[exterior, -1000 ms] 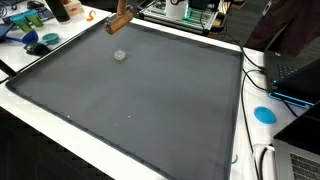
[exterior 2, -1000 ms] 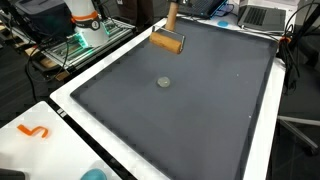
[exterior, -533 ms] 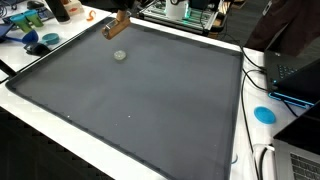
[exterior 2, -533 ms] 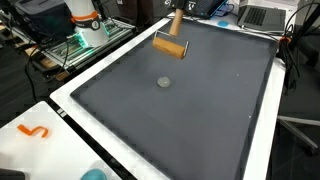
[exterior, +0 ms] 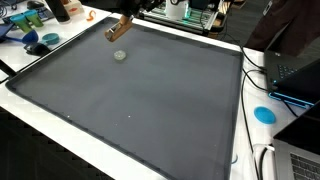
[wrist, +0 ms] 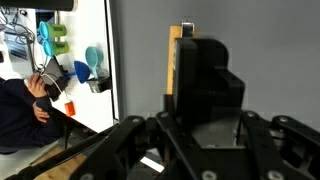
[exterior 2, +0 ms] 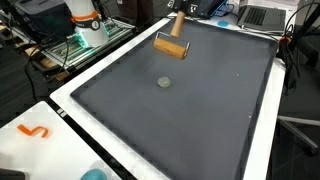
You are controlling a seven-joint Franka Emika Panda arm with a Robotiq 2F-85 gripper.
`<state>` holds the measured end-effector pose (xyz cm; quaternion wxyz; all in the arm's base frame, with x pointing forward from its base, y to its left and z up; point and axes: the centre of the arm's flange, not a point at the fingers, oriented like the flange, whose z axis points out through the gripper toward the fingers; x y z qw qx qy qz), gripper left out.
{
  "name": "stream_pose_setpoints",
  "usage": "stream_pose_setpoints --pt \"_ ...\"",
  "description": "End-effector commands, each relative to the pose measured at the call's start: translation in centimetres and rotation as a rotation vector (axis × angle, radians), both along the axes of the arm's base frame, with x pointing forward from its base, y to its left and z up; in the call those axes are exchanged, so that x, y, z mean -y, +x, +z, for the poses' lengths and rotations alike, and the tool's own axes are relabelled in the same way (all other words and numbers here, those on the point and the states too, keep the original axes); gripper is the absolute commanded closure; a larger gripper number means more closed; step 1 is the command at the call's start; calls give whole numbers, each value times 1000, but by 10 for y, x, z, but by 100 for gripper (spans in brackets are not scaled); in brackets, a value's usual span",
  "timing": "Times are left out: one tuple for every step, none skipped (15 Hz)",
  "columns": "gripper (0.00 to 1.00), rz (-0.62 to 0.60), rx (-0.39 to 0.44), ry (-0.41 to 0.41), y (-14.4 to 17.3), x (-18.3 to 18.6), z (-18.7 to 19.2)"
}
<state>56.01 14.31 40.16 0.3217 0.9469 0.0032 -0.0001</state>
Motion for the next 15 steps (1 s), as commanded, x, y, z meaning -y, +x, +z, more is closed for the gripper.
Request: stream_pose_setpoints --pt "76 0 -4 -46 1 -8 -1" --pt "76 3 -7 -45 1 -10 -1" --pt "76 6 -11 -40 0 -11 -2" --pt "76 8 -13 -38 0 -12 -3" --pt "76 10 -15 -34 0 -13 -3" --pt "76 12 -17 -31 0 -14 -3" --pt "76 13 -17 -31 0 -14 -3" --pt "76 14 -18 -28 -1 -14 -3" --pt "76 16 -18 -26 -1 -15 -3" --pt "76 19 -20 -21 -1 -15 -3" --pt "76 19 -19 -18 -1 -16 -3" --pt "76 22 -20 -12 0 -16 -2" --pt "76 23 -20 -10 0 -16 -2" --pt "76 25 -20 -7 0 -16 -1" --pt "76 27 -20 -4 0 -15 -1"
